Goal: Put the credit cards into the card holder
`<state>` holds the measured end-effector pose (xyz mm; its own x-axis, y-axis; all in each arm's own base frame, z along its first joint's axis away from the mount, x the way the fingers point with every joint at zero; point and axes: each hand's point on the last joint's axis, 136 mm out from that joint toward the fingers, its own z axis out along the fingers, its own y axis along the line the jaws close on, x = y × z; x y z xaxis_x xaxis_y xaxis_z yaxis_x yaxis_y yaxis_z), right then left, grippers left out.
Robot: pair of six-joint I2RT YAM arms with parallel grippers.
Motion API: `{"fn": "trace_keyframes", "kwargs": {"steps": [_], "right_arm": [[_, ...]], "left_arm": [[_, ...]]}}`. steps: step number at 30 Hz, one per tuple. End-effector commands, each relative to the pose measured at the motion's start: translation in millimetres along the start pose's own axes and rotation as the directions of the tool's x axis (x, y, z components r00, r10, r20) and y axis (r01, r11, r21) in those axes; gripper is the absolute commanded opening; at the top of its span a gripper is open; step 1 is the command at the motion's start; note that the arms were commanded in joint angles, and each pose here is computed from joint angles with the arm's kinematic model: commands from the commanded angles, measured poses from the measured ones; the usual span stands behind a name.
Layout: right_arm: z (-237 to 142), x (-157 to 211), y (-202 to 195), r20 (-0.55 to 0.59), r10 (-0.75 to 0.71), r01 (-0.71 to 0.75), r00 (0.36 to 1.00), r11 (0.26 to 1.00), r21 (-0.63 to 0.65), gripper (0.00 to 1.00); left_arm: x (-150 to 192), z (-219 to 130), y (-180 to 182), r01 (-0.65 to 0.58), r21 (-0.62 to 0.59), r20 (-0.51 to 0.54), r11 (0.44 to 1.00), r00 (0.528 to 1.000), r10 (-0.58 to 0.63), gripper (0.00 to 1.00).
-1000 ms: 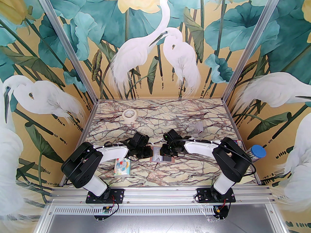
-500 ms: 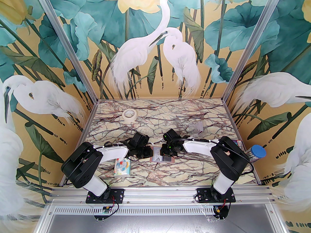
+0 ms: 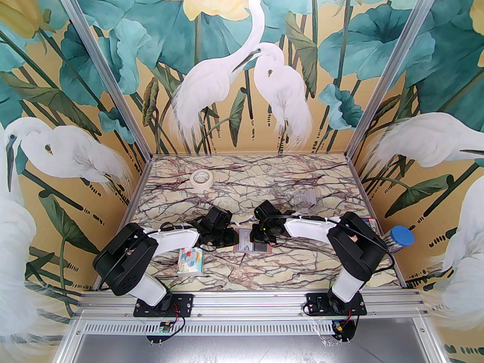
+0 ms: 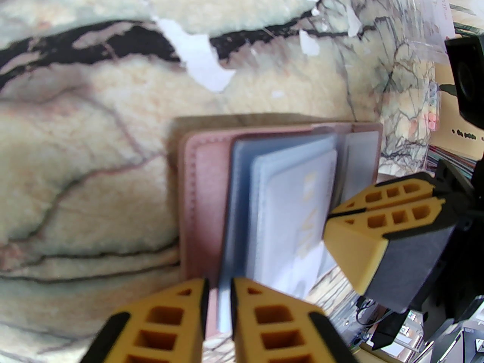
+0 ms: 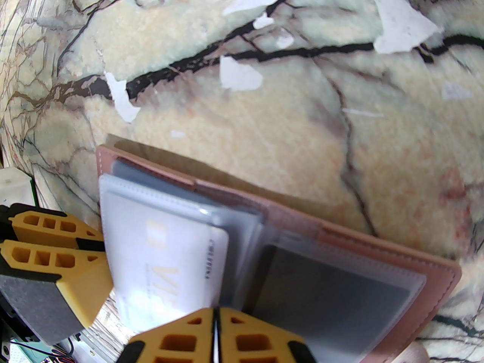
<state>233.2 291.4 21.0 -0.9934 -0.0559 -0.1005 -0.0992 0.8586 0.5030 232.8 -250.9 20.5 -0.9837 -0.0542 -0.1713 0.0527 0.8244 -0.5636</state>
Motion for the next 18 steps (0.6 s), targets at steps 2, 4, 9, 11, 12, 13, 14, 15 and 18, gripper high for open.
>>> {"fn": "trace_keyframes", "kwargs": {"steps": [2, 4, 9, 11, 12, 13, 14, 15, 18], "right_arm": [[5, 2, -4, -0.016, 0.012, -0.011, 1.0, 1.0, 0.028, 0.09], [6, 2, -3, -0.018, 0.011, -0.011, 1.0, 1.0, 0.029, 0.09], [6, 2, -4, -0.019, 0.013, -0.012, 1.0, 0.999, 0.029, 0.09], [6, 2, -4, -0.019, 0.012, -0.011, 1.0, 1.0, 0.029, 0.09], [6, 3, -4, -0.021, 0.012, -0.011, 1.0, 0.999, 0.03, 0.09], [6, 2, -4, -0.019, 0.011, -0.011, 1.0, 0.999, 0.03, 0.09], [6, 2, -4, -0.021, 0.012, -0.011, 1.0, 0.999, 0.03, 0.09], [6, 2, -4, -0.02, 0.012, -0.011, 1.0, 0.999, 0.03, 0.09], [7, 2, -4, -0.022, 0.012, -0.011, 1.0, 0.999, 0.031, 0.09]], "left_arm": [[9, -5, 21, 0.02, -0.093, 0.002, 0.995, 1.0, -0.02, 0.2], [8, -7, 20, 0.02, -0.089, 0.011, 0.996, 1.0, -0.019, 0.21], [5, -12, 15, 0.02, -0.078, 0.029, 0.997, 0.999, -0.018, 0.22], [5, -14, 14, 0.02, -0.069, 0.034, 0.997, 0.999, -0.017, 0.22], [5, -15, 12, 0.019, -0.058, 0.037, 0.998, 0.999, -0.017, 0.22], [4, -16, 7, 0.013, -0.037, 0.042, 0.999, 0.999, -0.012, 0.23], [4, -17, 4, 0.01, -0.019, 0.046, 1.0, 0.999, -0.009, 0.25], [3, -18, 0, 0.006, 0.002, 0.052, 1.0, 0.999, -0.006, 0.27], [0, -23, -13, -0.011, 0.067, 0.074, 0.998, 0.997, 0.006, 0.36]]}}
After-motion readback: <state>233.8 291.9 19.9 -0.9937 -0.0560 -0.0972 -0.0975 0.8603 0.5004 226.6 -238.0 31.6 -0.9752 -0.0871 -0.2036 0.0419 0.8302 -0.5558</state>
